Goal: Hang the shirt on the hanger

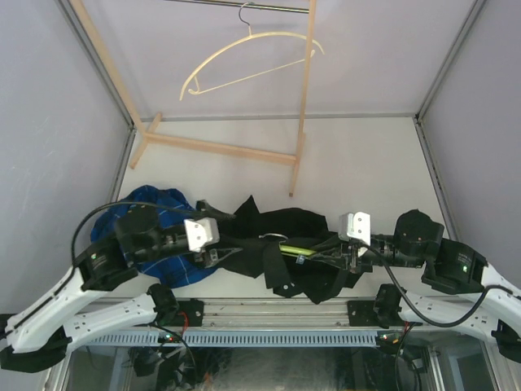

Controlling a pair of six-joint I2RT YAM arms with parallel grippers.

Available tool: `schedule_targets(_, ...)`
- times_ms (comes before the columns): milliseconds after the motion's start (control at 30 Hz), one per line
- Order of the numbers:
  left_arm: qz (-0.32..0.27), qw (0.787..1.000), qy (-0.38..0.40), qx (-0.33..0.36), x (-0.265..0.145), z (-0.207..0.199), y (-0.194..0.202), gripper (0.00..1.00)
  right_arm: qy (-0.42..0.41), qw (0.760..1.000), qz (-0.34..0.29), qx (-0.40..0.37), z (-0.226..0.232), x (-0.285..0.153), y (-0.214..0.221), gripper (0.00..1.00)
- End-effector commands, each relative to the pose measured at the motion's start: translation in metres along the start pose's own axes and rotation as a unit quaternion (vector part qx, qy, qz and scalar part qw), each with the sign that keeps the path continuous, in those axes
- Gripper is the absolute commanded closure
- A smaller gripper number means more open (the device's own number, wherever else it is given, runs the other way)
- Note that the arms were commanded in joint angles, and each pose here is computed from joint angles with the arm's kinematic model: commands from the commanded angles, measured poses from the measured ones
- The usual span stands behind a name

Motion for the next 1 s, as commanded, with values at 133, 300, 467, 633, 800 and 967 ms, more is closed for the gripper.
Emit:
schedule_targets(133,-0.02,0.995,0.1,0.016,0.027,-0.01,-0.004,0.37,-0.037,0.993,-0.105,-0.028,0.008,-0.004,-0.043,1.0)
schedule_targets(300,-0.007,0.993,0.118,0.018,0.033,-0.01,-0.003,0.92,-0.04,0.993,-0.104,-0.029,0.008,-0.002,-0.043,1.0)
schedule_targets(467,-0.002,0.992,0.121,0.025,0.032,-0.01,-0.001,1.0,-0.033,0.994,-0.101,-0.028,0.008,-0.006,-0.041,0.93)
schedule_targets(633,0.022,0.994,0.104,0.032,0.03,-0.008,0.007,1.0,-0.023,0.992,-0.118,-0.034,0.01,-0.021,-0.042,0.69)
schedule_targets(800,0.034,0.994,0.101,0.031,0.032,-0.008,0.012,1.0,0.009,0.987,-0.162,-0.018,0.007,-0.029,-0.055,0.53)
schedule_targets(967,0.03,0.994,0.097,0.033,0.034,-0.006,0.01,1.0,0.02,0.983,-0.182,0.031,-0.001,-0.004,-0.071,0.43)
Point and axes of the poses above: each gripper's point midway between its finger pads, its own x axis out along the fingers, its own z axis along the line the jaws close on, y = z × x, the point moved 8 cm from there along -x, back along the fingers, and after that the axes turned 7 degrees about x, right-handed, at the moved point
